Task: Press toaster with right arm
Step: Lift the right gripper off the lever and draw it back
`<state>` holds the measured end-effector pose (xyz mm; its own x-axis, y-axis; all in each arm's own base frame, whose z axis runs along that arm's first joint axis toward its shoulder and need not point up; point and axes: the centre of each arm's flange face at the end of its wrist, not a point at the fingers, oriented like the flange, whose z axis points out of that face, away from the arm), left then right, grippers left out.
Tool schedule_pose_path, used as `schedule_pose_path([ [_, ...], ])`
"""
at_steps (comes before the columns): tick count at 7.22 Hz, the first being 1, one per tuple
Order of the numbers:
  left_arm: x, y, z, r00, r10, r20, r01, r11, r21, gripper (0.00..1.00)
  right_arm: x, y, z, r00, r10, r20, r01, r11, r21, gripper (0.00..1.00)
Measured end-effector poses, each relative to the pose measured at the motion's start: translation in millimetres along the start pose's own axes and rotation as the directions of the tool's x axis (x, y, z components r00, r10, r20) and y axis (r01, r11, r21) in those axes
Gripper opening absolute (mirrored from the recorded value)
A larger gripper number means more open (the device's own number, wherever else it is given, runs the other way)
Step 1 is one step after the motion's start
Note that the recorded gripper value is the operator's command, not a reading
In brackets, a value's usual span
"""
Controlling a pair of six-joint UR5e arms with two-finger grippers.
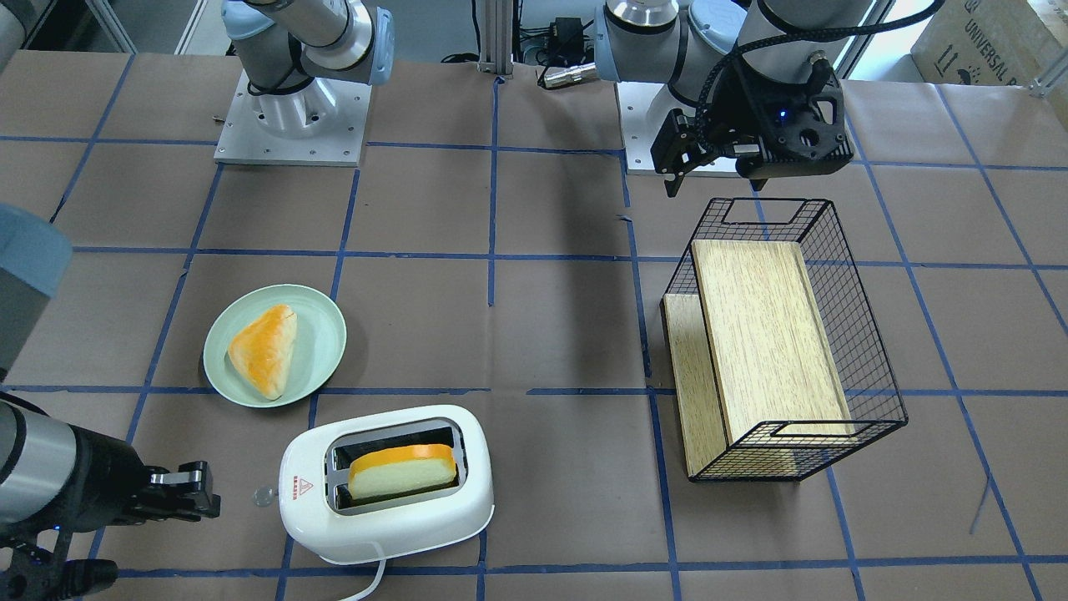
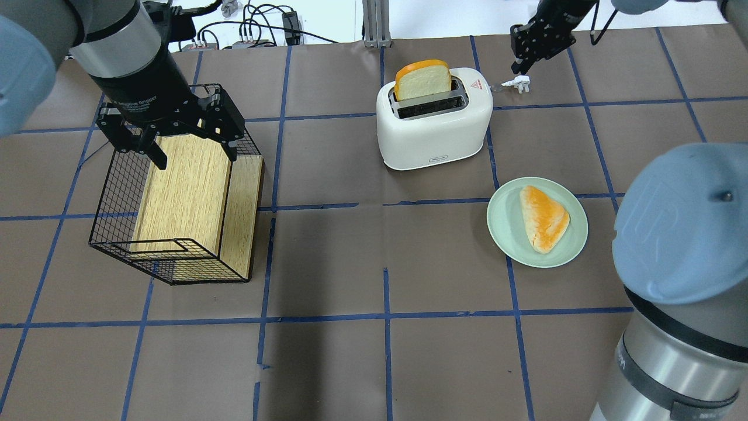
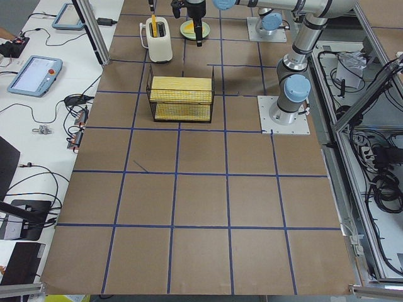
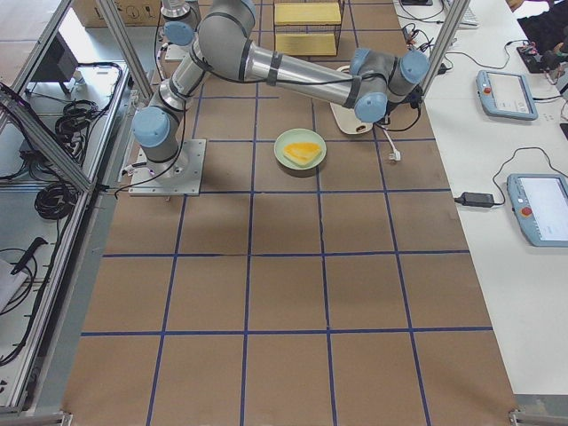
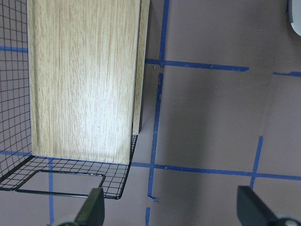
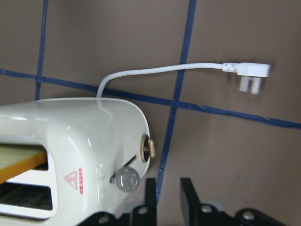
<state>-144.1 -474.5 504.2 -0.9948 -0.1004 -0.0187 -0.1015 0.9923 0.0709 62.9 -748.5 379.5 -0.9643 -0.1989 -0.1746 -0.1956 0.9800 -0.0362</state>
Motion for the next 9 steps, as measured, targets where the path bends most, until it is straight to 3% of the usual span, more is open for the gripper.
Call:
schedule_pose_path([
  [1,0,0,0,1.0,0.0,0.0,0.0,1.0,0.0,1.0,-27,5,-33,0.992,-0.042,-0.115,0.042,0.999,-0.004,1.0],
  [2,0,0,0,1.0,0.0,0.0,0.0,1.0,0.0,1.0,-47,11,-57,0.982,-0.068,-0.176,0.069,0.998,0.0,1.0],
  [3,0,0,0,1.0,0.0,0.0,0.0,1.0,0.0,1.0,-66,25,-82,0.976,-0.084,-0.199,0.086,0.996,0.002,1.0],
  [6,0,0,0,1.0,0.0,0.0,0.0,1.0,0.0,1.0,-111,115,-128,0.976,-0.106,-0.19,0.096,0.994,-0.06,1.0],
  [8,0,0,0,1.0,0.0,0.0,0.0,1.0,0.0,1.0,-121,185,-119,0.976,-0.1,-0.195,0.087,0.993,-0.074,1.0],
  [9,0,0,0,1.0,0.0,0.0,0.0,1.0,0.0,1.0,-122,204,-115,0.976,-0.095,-0.196,0.081,0.994,-0.08,1.0],
])
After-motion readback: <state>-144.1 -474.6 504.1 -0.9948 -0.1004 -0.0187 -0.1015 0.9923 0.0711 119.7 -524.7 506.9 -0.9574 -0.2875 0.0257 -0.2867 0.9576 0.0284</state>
